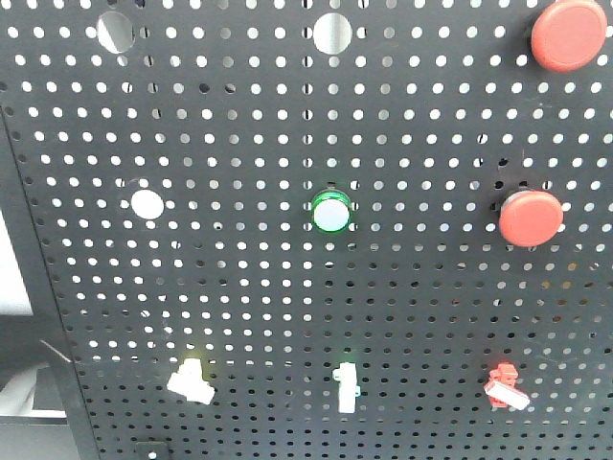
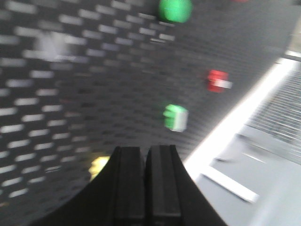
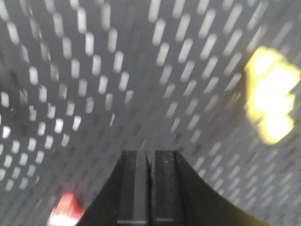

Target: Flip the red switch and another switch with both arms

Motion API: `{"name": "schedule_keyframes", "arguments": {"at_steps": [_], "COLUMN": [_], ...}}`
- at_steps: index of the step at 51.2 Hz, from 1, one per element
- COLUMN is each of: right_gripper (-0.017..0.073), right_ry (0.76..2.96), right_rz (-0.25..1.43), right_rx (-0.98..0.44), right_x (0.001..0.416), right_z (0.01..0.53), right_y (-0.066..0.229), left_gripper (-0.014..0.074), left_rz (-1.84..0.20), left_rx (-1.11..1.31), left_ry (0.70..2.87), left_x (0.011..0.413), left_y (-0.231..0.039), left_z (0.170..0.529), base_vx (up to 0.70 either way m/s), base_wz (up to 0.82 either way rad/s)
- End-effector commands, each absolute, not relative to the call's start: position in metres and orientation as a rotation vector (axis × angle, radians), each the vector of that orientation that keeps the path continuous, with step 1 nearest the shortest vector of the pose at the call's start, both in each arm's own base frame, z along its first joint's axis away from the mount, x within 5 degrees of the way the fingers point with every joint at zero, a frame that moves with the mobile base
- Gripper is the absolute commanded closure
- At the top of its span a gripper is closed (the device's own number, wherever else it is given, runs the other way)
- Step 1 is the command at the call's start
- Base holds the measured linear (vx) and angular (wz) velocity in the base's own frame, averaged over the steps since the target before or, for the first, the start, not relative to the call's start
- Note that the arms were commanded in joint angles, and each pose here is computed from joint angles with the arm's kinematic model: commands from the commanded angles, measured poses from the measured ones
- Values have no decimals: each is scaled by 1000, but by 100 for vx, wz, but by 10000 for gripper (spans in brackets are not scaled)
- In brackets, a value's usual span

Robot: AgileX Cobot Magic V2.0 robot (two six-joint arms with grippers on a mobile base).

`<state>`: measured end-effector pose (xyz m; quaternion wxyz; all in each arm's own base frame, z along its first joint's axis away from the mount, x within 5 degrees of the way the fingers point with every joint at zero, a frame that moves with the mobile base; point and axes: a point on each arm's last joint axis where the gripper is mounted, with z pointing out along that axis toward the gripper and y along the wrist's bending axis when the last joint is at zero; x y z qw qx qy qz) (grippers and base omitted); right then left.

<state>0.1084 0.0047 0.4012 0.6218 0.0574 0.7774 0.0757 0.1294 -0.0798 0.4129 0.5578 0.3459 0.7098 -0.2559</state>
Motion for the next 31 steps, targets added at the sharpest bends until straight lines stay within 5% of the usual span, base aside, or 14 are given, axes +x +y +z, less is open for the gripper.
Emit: {"name": "schedule_keyframes", "arguments": {"at_steps": [1, 13, 31], "right_gripper": [566, 566, 566], "right_ry": [1694, 1693, 1690], "right_rz": [168, 131, 129], "right_rx": [111, 79, 78], "right_x": [109, 109, 109], "right_z": [417, 417, 417], "right_y": [5, 4, 4], "left_gripper": [600, 600, 600], "left_rz": [-665, -598, -697], "left_rx": [769, 675, 613], "left_ry": [1649, 1760, 1766], "left_x": [136, 155, 181], "left_y": [-83, -78, -85], "left_z": [413, 367, 363], "base_vx": [0, 0, 0], "base_wz": [0, 0, 0]}}
